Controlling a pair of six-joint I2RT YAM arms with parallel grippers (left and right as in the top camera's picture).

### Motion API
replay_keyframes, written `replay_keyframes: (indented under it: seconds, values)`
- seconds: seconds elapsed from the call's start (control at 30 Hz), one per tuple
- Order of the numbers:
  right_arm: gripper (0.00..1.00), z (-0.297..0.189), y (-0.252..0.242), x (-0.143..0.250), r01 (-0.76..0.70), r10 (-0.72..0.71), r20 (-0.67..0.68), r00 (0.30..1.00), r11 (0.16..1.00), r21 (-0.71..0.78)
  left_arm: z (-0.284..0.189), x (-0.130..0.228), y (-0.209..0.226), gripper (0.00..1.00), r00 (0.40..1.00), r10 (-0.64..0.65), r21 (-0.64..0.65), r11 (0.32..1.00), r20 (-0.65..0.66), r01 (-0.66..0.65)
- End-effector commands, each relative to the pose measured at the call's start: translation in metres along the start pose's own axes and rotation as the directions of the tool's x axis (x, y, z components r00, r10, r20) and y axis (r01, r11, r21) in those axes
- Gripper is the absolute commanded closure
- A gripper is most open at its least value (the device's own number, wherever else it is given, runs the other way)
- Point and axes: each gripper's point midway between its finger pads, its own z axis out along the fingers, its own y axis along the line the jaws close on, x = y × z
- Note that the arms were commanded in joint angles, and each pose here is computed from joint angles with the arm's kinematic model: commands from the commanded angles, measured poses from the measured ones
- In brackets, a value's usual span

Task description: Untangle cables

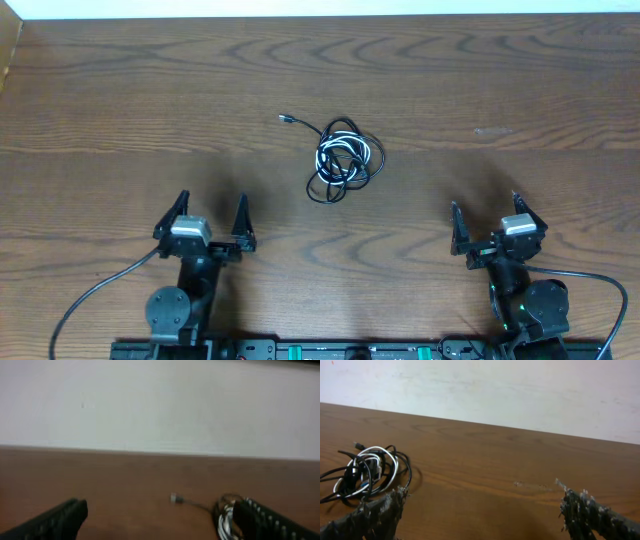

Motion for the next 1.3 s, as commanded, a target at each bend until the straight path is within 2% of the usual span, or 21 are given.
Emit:
replay_keyframes:
  seconds: [0.0,0.13,0.27,0.33,0.5,0.63,0.67,0.8,0.97,1.07,1.1,1.13,1.17,1.23,1.27]
  values:
    - [0.01,0.0,0.002,0.001,0.006,-0.006,0.0,1.0,1.0,-0.008,-0.011,-0.055,-0.009,0.02,0.997,-0.058,0.019,0.998,0.044,0.057]
    - [0.01,0.0,0.002,0.001,0.007,-0.007,0.0,1.0,1.0,-0.008,-0.011,-0.083,-0.022,0.02,0.994,-0.092,0.053,0.994,-0.063,0.095]
    - [0.01,0.0,0.002,0.001,0.006,-0.006,0.0,1.0,1.0,-0.008,0.002,-0.095,-0.043,0.02,0.96,-0.105,0.124,0.982,-0.261,0.141]
    - [0.01,0.0,0.002,0.001,0.007,-0.007,0.0,1.0,1.0,-0.008,0.012,-0.096,-0.05,0.02,0.925,-0.113,0.14,0.975,-0.363,0.174]
    - [0.01,0.0,0.002,0.001,0.007,-0.007,0.0,1.0,1.0,-0.008,0.041,-0.092,-0.067,0.02,0.792,-0.136,0.158,0.946,-0.595,0.282]
    - [0.01,0.0,0.002,0.001,0.006,-0.006,0.0,1.0,1.0,-0.008,0.066,-0.076,-0.073,0.02,0.692,-0.15,0.142,0.928,-0.707,0.346]
    - [0.01,0.0,0.002,0.001,0.006,-0.006,0.0,1.0,1.0,-0.008,0.078,-0.063,-0.075,0.02,0.648,-0.155,0.135,0.917,-0.746,0.375]
    - [0.01,0.0,0.002,0.001,0.007,-0.007,0.0,1.0,1.0,-0.008,0.095,-0.033,-0.078,0.02,0.56,-0.165,0.115,0.896,-0.812,0.43]
    - [0.01,0.0,0.002,0.001,0.006,-0.006,0.0,1.0,1.0,-0.008,0.116,-0.004,-0.076,0.02,0.505,-0.17,0.091,0.887,-0.846,0.453]
    - [0.01,0.0,0.002,0.001,0.006,-0.006,0.0,1.0,1.0,-0.008,0.135,0.009,-0.072,0.02,0.512,-0.172,0.091,0.889,-0.842,0.449]
    - [0.01,0.0,0.002,0.001,0.006,-0.006,0.0,1.0,1.0,-0.008,0.139,0.014,-0.073,0.07,0.504,-0.176,0.085,0.888,-0.845,0.453]
    - [0.01,0.0,0.002,0.001,0.006,-0.006,0.0,1.0,1.0,-0.008,0.143,0.021,-0.073,0.26,0.493,-0.175,0.081,0.887,-0.853,0.455]
    - [0.01,0.0,0.002,0.001,0.007,-0.007,0.0,1.0,1.0,-0.008,0.147,0.035,-0.072,0.66,0.464,-0.176,0.066,0.886,-0.868,0.458]
    - [0.01,0.0,0.002,0.001,0.007,-0.007,0.0,1.0,1.0,-0.008,0.15,0.05,-0.071,0.93,0.43,-0.179,0.046,0.885,-0.885,0.463]
    - [0.01,0.0,0.002,0.001,0.006,-0.006,0.0,1.0,1.0,-0.008,0.151,0.055,-0.071,0.92,0.419,-0.181,0.039,0.885,-0.89,0.464]
